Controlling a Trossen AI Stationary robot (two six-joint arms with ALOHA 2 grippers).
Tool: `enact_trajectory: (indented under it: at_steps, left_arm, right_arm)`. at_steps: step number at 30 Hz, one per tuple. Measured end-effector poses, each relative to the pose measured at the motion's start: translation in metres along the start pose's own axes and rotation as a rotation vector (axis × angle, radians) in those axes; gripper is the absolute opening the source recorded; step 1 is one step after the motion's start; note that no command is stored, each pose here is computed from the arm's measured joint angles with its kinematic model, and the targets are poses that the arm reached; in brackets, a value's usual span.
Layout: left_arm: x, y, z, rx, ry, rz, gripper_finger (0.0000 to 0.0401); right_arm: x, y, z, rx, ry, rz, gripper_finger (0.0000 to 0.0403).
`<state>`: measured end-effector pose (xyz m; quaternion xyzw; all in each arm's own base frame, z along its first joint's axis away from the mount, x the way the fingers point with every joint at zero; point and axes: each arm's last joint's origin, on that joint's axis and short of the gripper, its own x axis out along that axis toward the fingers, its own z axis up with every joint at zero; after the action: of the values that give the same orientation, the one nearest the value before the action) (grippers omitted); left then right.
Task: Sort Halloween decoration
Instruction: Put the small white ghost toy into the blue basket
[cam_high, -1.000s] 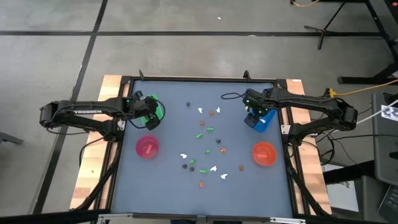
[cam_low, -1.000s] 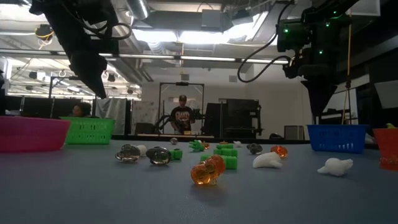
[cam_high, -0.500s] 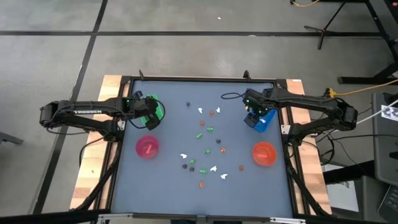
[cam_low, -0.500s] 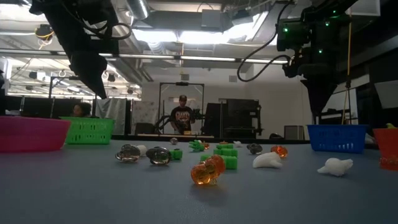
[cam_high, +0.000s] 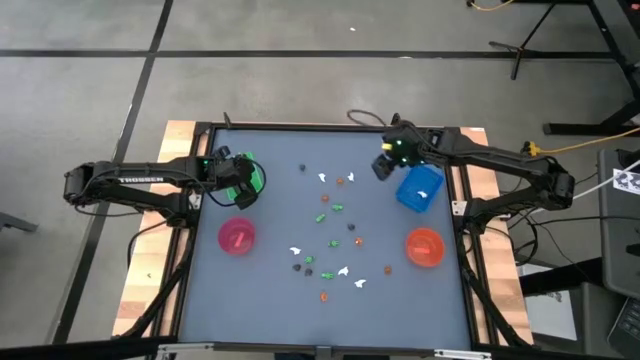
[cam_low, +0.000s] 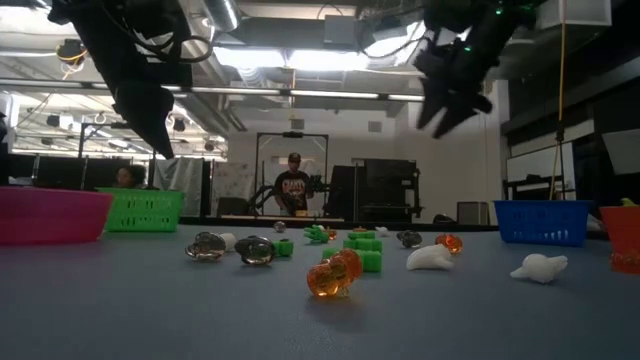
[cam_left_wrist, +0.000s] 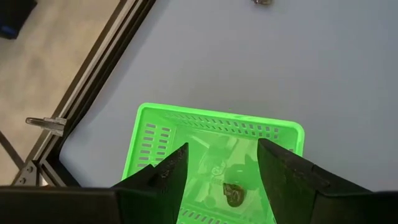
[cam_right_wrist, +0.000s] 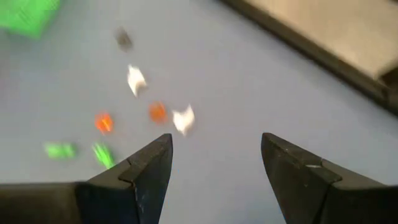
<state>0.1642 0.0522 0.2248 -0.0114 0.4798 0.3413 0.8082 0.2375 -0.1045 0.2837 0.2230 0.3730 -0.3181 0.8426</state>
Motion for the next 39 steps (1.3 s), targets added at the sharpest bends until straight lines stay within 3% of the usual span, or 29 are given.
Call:
enact_trajectory:
  at_steps: [6, 20, 26, 33, 39]
  left_arm:
    - [0.000, 0.000, 0.000, -0.003, 0.000, -0.001, 0.0175]
    - [0.000, 0.000, 0.000, -0.004, -0.001, -0.001, 0.0175]
    - [0.000, -0.001, 0.000, -0.006, -0.001, -0.018, 0.0175]
    - [0.000, -0.001, 0.000, -0.030, 0.000, -0.023, 0.0175]
    - [0.000, -0.001, 0.000, -0.031, 0.000, -0.023, 0.0175]
  right_arm:
    - [0.027, 0.008, 0.009, 0.006, -0.047, 0.019, 0.0246]
    - [0.113, 0.018, -0.009, 0.004, 0.109, -0.049, 0.0246]
    - [0.129, 0.039, -0.020, -0.043, 0.104, -0.021, 0.0246]
    - [0.140, 0.057, -0.037, -0.082, 0.060, -0.166, 0.0246]
    - [0.152, 0.063, -0.045, -0.099, 0.058, -0.177, 0.0246]
